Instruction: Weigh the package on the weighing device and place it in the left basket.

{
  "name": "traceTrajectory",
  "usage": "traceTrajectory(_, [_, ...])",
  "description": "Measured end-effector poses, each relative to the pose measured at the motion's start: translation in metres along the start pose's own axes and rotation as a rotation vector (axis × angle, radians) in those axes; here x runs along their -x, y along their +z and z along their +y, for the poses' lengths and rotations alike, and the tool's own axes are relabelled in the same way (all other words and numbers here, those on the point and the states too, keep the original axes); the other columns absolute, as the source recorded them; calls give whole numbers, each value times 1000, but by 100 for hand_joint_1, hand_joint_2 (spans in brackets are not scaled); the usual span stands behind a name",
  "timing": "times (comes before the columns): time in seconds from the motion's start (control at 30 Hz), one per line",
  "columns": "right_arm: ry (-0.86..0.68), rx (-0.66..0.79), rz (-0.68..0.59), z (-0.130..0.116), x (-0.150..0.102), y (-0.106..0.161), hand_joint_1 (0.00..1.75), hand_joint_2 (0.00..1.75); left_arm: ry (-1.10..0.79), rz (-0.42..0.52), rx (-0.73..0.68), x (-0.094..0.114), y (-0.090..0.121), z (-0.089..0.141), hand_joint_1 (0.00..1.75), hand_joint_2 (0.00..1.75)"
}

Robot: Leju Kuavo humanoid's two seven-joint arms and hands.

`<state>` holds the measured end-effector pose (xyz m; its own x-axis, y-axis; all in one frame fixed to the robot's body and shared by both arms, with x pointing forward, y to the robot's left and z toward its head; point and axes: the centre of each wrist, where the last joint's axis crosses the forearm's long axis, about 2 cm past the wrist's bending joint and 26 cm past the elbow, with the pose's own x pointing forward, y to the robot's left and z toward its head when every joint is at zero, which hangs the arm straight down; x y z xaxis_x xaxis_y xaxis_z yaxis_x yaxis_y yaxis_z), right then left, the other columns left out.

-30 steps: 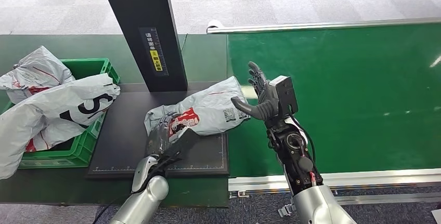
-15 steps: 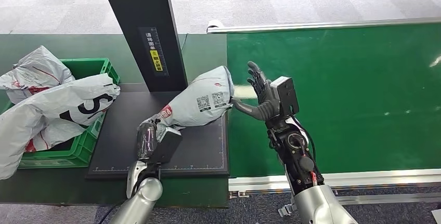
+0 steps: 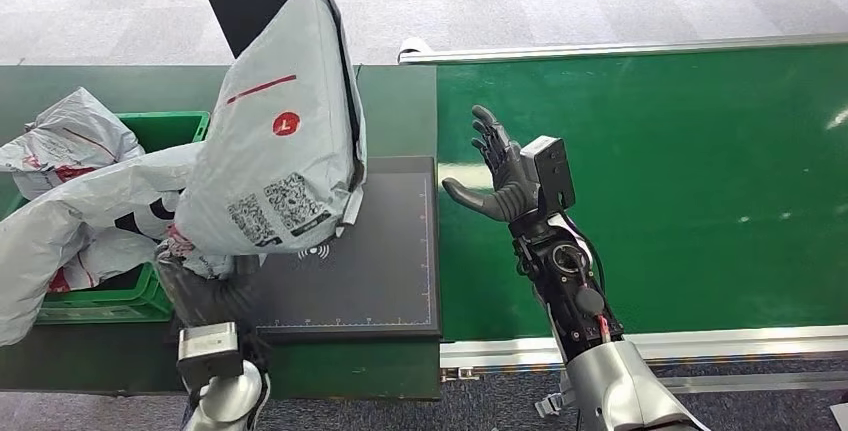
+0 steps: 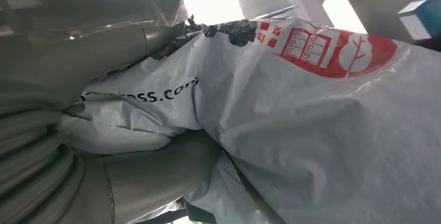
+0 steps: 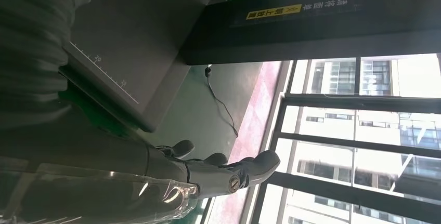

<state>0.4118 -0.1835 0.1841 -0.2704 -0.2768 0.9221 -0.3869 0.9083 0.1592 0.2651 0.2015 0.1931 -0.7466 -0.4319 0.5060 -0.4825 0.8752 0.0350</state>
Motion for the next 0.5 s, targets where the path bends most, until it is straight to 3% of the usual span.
traceTrajectory(0.23, [17, 6, 0, -6, 7, 6, 0, 175, -127, -322, -29, -49, -32, 33, 175, 175])
traceTrajectory(0.37, [30, 12, 4, -8, 14, 13, 0, 175, -369, -464, -48, -57, -56, 49, 175, 175])
traceTrajectory(0.43, [37, 16, 10, -8, 18, 18, 0, 175, -570, -440, -39, -43, -72, 55, 175, 175])
traceTrajectory(0.5, [44, 18, 19, -9, 22, 22, 0, 175, -744, -320, -31, -20, -87, 60, 175, 175])
